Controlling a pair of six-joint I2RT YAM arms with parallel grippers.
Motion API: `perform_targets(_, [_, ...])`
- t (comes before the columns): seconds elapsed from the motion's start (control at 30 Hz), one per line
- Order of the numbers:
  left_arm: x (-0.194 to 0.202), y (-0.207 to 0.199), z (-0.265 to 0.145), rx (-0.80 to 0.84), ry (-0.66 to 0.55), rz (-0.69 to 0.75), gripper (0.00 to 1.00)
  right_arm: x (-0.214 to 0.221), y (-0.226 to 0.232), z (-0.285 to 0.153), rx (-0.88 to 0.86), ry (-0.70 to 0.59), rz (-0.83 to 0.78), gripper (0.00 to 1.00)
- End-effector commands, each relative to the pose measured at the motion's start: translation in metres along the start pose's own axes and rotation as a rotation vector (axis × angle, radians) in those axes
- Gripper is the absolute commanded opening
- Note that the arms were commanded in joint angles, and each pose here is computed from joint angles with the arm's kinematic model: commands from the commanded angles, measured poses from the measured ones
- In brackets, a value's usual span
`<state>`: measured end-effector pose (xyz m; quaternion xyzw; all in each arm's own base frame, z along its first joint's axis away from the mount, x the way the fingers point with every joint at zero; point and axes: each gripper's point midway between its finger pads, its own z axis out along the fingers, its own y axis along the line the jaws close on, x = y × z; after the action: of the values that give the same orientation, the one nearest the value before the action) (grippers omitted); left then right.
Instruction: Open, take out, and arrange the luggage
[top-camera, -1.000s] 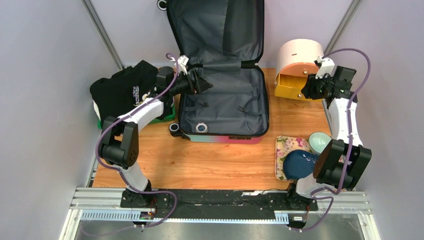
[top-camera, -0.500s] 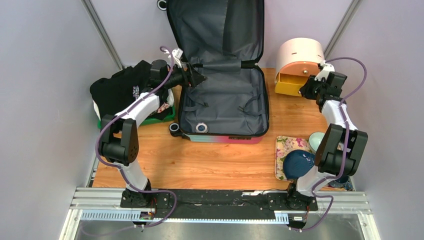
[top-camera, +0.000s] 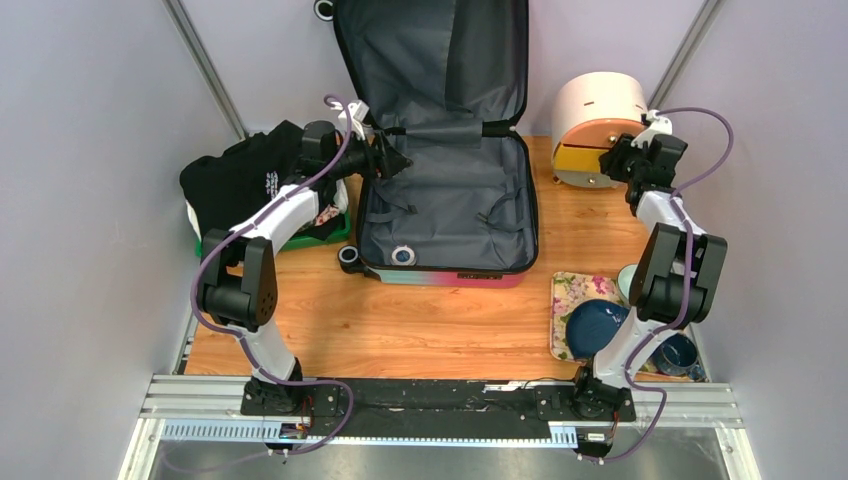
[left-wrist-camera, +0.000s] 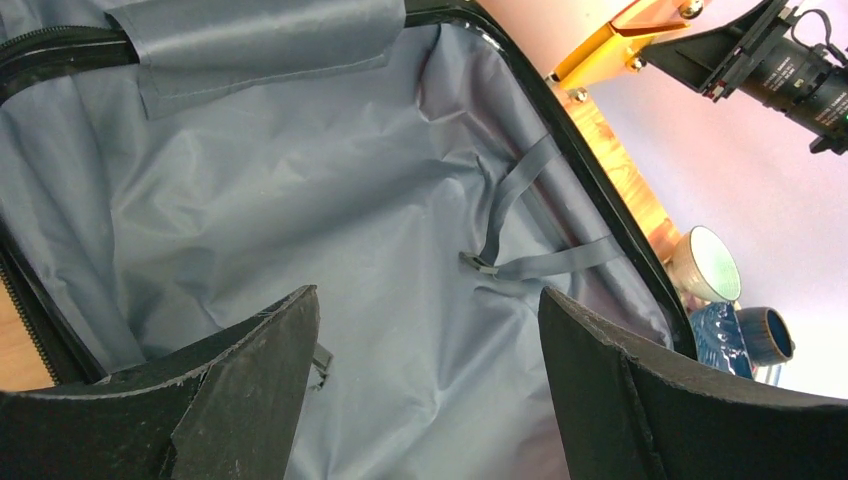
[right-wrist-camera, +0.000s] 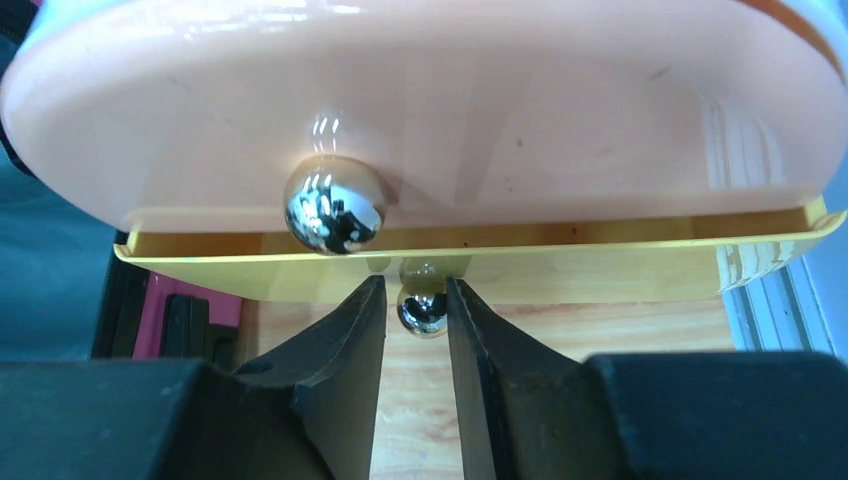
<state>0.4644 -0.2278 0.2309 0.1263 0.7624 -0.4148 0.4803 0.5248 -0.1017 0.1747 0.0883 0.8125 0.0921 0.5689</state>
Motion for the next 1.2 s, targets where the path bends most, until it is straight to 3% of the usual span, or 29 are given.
perform_targets(0.0, [-0.022, -0.007, -0.002, 0.013, -0.033, 0.054, 0.88, -0.042, 0.009, 0.013, -0.020, -0.170, -0.007, 0.37])
perform_targets(0.3, [-0.023, -0.006, 0.004, 0.021, -0.016, 0.057, 0.88, -0.050, 0.012, -0.001, -0.044, -0.175, -0.011, 0.43])
perform_targets(0.57, [-0.013, -0.008, -0.002, 0.035, -0.009, 0.056, 0.88, -0.050, 0.023, -0.052, -0.135, -0.065, 0.018, 0.62])
perform_targets(1.0, [-0.010, -0.012, -0.003, 0.061, -0.007, 0.046, 0.88, -0.078, 0.026, -0.030, -0.118, -0.085, 0.149, 0.60])
perform_targets(1.17, [-0.007, -0.011, -0.005, 0.049, -0.011, 0.042, 0.89, -0.076, 0.015, -0.017, -0.077, -0.061, 0.149, 0.53])
